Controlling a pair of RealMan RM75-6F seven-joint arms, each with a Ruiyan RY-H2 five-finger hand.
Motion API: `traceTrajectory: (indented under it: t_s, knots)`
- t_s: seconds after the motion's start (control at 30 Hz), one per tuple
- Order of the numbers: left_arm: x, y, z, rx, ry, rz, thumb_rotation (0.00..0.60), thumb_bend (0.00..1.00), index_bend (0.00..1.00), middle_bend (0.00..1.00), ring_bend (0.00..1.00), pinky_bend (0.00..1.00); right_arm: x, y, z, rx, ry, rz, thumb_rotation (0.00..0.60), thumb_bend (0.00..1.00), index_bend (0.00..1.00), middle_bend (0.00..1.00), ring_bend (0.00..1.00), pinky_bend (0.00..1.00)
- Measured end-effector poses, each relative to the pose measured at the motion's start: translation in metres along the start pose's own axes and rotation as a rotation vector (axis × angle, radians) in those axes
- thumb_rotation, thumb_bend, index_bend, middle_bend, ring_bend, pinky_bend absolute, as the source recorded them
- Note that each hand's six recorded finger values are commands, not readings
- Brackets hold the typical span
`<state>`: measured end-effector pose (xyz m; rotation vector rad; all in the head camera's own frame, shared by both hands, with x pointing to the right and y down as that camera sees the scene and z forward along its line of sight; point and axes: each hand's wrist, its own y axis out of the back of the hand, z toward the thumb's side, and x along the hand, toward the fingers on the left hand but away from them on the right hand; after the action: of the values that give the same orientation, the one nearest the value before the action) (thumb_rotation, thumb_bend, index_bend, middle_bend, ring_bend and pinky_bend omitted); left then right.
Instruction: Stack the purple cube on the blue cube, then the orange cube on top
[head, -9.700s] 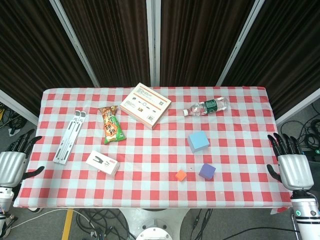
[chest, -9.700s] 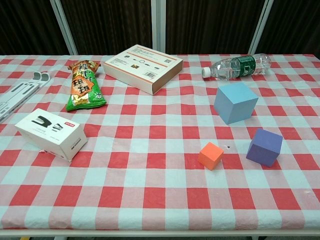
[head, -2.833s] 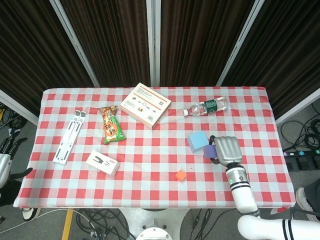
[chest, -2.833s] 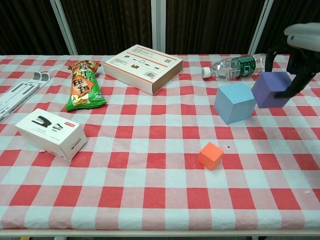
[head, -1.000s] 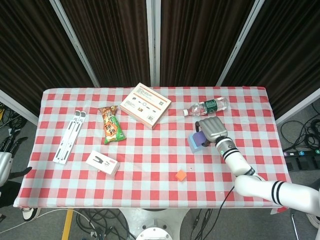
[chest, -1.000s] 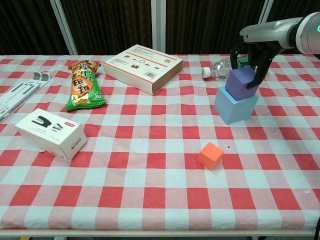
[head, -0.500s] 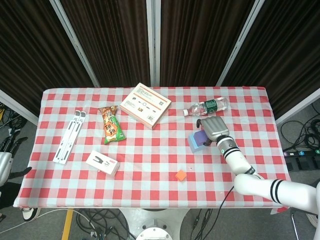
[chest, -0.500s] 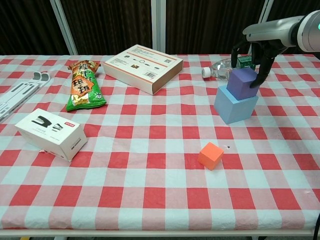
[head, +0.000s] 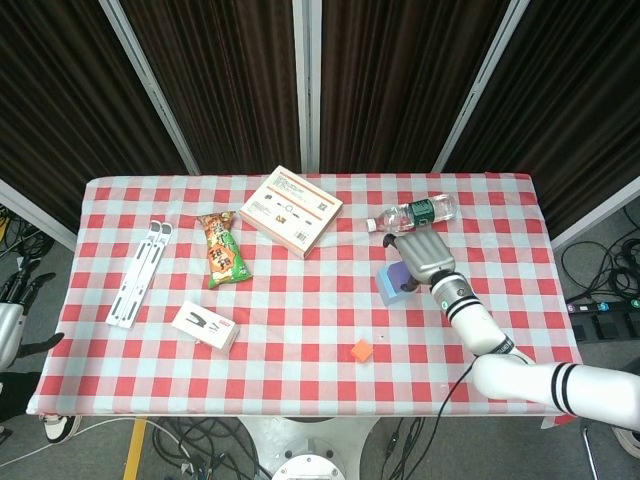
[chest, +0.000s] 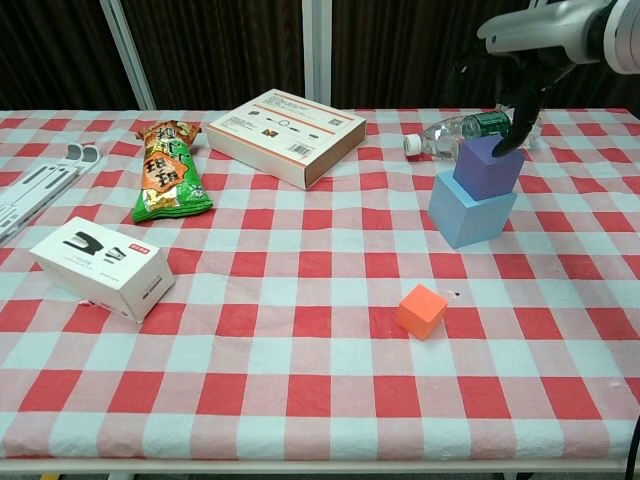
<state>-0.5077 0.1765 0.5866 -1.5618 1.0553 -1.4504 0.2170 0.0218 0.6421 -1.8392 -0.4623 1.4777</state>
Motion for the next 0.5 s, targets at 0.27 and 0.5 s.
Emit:
traceTrajectory:
  t_s: [0.27,0.5]
  knots:
    - [0.001,0.002,0.003,-0.007,-0.007,0.011,0.6,0.05,0.22,0.14,0.13,0.27,0.044,0.022,0.031,0.075,0.098,-0.02,0.6,0.0,0.32,1.0,1.0,1.0]
    - [0.0,0.004,0.0,-0.004,0.003,0.013,0.6,0.05,0.22,0.14,0.13,0.27,0.061,-0.005,0.051,0.195,0.185,0.051,0.6,0.0,0.34,1.0,1.0,1.0]
